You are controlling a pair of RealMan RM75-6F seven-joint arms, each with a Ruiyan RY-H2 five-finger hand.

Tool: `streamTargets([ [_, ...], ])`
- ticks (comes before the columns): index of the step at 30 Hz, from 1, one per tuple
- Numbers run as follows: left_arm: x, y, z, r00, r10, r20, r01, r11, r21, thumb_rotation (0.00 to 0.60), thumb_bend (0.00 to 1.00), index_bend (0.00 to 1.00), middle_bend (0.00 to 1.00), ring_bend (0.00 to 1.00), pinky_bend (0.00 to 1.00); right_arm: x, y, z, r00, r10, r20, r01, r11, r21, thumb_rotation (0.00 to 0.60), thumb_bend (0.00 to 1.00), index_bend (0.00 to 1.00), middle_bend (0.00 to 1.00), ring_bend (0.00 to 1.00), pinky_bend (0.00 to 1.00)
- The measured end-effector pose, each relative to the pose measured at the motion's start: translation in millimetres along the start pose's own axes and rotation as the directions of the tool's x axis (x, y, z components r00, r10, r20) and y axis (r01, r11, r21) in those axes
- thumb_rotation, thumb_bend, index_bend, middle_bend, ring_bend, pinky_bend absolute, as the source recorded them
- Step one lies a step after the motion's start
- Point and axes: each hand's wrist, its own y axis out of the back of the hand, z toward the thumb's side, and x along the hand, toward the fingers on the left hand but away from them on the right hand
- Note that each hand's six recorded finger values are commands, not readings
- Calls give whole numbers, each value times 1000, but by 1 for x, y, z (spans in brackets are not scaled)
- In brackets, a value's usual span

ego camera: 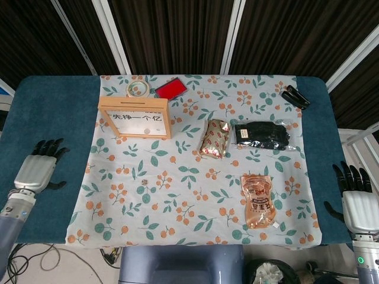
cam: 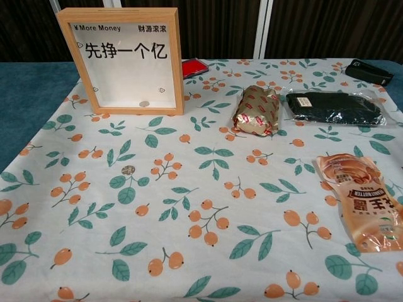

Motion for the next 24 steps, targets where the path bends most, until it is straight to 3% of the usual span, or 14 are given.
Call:
streamTargets([
  [6,32,3,47,994,-80,73,80,997,2,600,128,259,0,0,0,0,-1,-1,1000,1,2,-1,1000,1,600,303,0,0,0,0],
  [18,62,-21,108,977,-158,140,160,987,-6,600,129,279,0,0,0,-1,-1,0,1000,-4,6,4,1000,1,600,302,0,0,0,0],
  [24,76,-30,133,973,-167,157,168,986,9,600,129,317,0,0,0,-1,0,-2,1000,-10,17,10,1000,1,600,301,0,0,0,0],
])
